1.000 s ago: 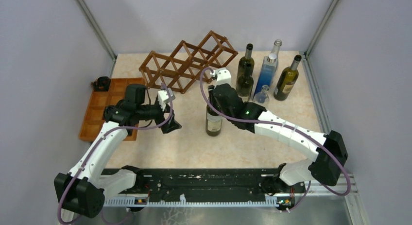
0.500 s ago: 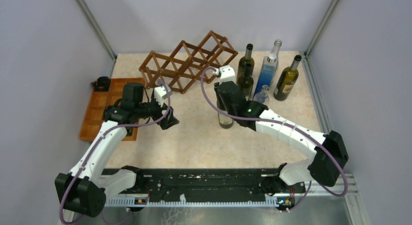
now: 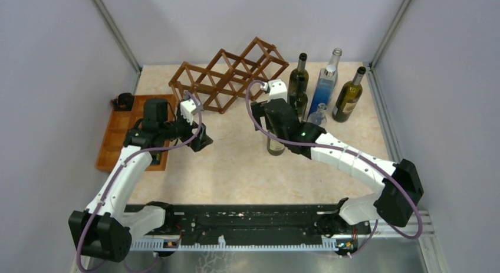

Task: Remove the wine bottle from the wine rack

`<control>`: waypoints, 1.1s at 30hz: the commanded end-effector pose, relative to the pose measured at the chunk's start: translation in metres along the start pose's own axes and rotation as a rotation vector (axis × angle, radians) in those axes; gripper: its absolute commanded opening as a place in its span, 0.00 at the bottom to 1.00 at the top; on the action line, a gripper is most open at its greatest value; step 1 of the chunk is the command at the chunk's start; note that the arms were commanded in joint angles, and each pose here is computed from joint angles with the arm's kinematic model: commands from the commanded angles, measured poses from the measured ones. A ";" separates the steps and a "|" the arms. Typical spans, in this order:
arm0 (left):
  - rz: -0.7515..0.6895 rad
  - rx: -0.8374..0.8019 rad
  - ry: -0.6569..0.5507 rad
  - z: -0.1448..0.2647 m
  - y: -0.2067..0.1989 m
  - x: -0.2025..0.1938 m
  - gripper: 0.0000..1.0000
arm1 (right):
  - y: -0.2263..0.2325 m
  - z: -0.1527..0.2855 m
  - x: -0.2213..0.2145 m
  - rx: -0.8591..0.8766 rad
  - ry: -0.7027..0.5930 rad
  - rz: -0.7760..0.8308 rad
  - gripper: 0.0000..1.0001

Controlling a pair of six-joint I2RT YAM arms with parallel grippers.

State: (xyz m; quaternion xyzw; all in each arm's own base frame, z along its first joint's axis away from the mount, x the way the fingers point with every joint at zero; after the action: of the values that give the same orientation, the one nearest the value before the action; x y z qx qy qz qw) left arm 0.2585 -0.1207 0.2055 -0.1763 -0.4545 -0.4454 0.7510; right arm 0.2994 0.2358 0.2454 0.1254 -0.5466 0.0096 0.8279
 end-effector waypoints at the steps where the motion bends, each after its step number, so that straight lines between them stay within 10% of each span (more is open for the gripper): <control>1: -0.005 0.057 -0.032 0.004 0.016 0.015 0.99 | 0.002 0.018 0.034 0.026 -0.071 -0.076 0.99; 17: 0.047 0.173 -0.067 0.026 0.059 0.017 0.99 | -0.013 0.101 0.115 0.081 -0.134 -0.178 0.99; 33: 0.051 0.290 -0.067 0.042 0.089 -0.044 0.99 | -0.119 0.168 0.061 -0.162 -0.143 -0.317 0.99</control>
State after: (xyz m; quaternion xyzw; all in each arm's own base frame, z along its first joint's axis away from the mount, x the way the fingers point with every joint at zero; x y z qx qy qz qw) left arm 0.3011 -0.0203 0.2063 -0.0914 -0.5146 -0.3344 0.7842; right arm 0.1932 0.0943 0.3618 0.1876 -0.5920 -0.1373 0.7717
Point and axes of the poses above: each gripper's point midway between its finger pads, its own z axis back along the fingers, its own y axis along the line the jaws close on, x = y × z, the point moved 3 cm from there along z, back along the fingers, and after that the axes turned 15 degrees about -z, right-handed, at the moved point
